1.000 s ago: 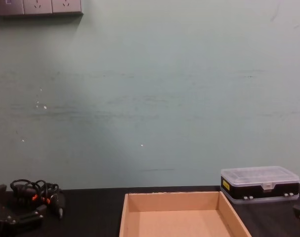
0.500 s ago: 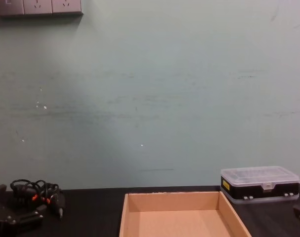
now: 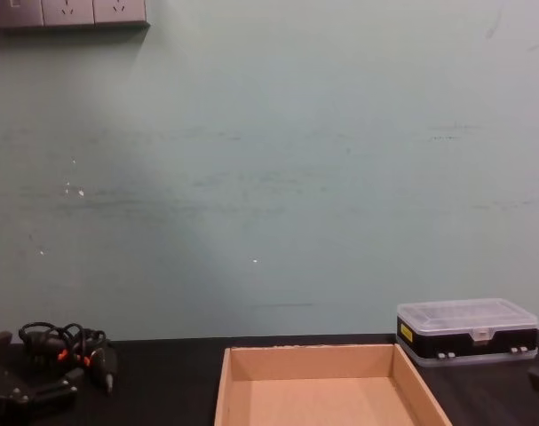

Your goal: Use one hand to pick up the angle iron from the table and place it into the box.

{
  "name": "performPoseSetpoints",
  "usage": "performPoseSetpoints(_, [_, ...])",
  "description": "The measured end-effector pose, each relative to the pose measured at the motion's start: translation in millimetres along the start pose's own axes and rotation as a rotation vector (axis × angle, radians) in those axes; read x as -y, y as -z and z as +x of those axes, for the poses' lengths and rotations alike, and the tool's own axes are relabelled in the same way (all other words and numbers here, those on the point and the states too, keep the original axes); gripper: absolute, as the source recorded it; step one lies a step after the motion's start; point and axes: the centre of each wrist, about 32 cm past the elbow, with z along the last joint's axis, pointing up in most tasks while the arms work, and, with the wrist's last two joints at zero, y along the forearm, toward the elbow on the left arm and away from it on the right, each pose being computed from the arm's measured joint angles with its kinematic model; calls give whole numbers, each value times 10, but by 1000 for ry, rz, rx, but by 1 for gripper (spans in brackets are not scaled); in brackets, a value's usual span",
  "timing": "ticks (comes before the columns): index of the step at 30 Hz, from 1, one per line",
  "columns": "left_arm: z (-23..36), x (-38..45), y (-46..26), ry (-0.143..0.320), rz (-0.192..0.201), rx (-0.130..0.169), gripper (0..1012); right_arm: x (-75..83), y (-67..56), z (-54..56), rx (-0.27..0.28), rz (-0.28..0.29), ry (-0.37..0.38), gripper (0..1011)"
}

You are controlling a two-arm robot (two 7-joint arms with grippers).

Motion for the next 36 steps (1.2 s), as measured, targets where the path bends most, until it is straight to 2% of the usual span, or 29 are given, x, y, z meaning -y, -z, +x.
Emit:
performPoseSetpoints(5, [0, 0, 0, 0, 0, 0, 1000, 29, -38, 15, -5, -2, -3, 1003])
performPoseSetpoints(9, [0, 0, 0, 0, 0, 0, 1000, 77, -120, 44, 5, -3, -7, 1003])
performPoseSetpoints(19, [0, 0, 0, 0, 0, 0, 1000, 341, -449, 165, 67, -16, -69, 1003])
performPoseSetpoints(25, [0, 0, 0, 0, 0, 0, 1000, 504, -642, 246, 66, -21, -121, 1003])
performPoseSetpoints(29, [0, 0, 0, 0, 0, 0, 1000, 634, -786, 300, 21, -41, -180, 1003])
performPoseSetpoints(31, [0, 0, 0, 0, 0, 0, 1000, 698, -842, 315, -19, -67, -211, 1003])
performPoseSetpoints(32, [0, 0, 0, 0, 0, 0, 1000, 698, -842, 315, -19, -67, -211, 1003])
performPoseSetpoints(36, [0, 0, 0, 0, 0, 0, 1000, 823, -928, 317, -120, -133, -275, 1003])
